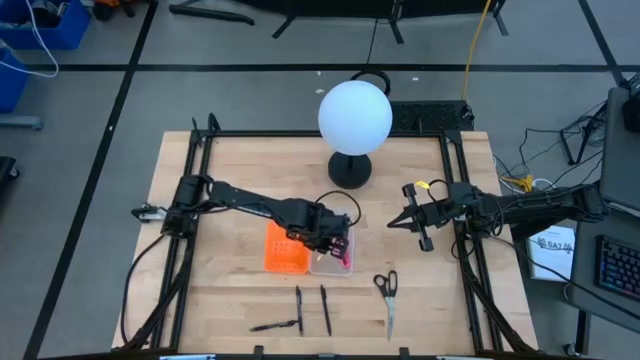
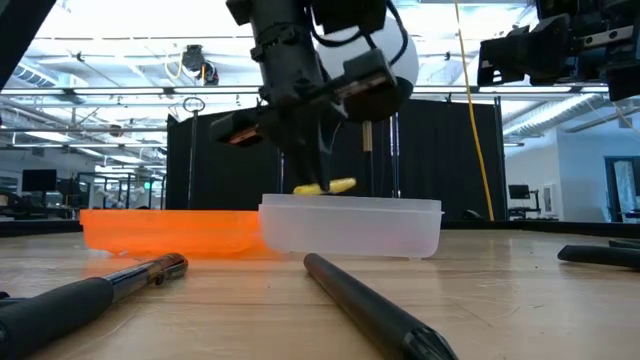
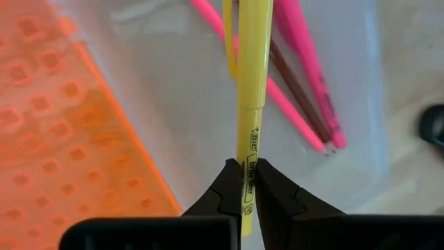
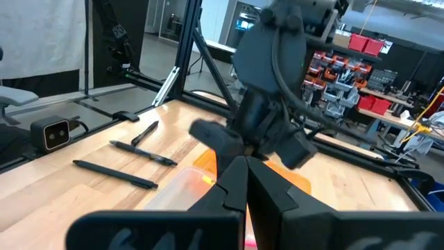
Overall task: Pick & place school supplies into a supply box
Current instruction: Put the yellow pen into the supply box
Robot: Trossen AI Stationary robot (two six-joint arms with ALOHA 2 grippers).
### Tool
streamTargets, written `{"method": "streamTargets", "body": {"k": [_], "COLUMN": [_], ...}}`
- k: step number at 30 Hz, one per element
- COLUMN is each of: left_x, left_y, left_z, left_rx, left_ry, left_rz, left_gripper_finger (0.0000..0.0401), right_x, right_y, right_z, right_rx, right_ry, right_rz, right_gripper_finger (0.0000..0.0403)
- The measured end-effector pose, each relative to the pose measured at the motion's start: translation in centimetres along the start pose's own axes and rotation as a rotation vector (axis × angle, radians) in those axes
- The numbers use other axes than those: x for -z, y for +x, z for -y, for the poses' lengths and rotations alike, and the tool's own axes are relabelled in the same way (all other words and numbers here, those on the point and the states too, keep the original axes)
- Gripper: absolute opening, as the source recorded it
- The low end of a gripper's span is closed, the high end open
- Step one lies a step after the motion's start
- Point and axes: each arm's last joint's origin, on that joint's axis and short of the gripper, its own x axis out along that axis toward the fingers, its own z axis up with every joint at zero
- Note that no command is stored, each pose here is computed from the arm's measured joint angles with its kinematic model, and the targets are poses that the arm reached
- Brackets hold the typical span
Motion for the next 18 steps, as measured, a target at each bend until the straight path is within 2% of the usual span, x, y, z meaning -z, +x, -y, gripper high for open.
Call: {"method": "streamTargets", "body": {"k": [13,18], "left_x": [-0.6,-0.4], "left_y": [1.8,2.6], "left_z": [0.5,0.5], "left_rx": [0.042,0.022], "left_ry": [-0.068,-0.115], "left_rz": [0.000,0.012], "left_gripper_finger": [0.0022,0.0026], "right_x": [0.0,0.0], "right_y": [0.0,0.0], "right_z": [0.0,0.0], "right_rx": [0.001,0.000], "right_ry": [0.013,0.014], "right_rz": [0.003,0.001], "right_gripper_finger": [0.0000,0.0000]}}
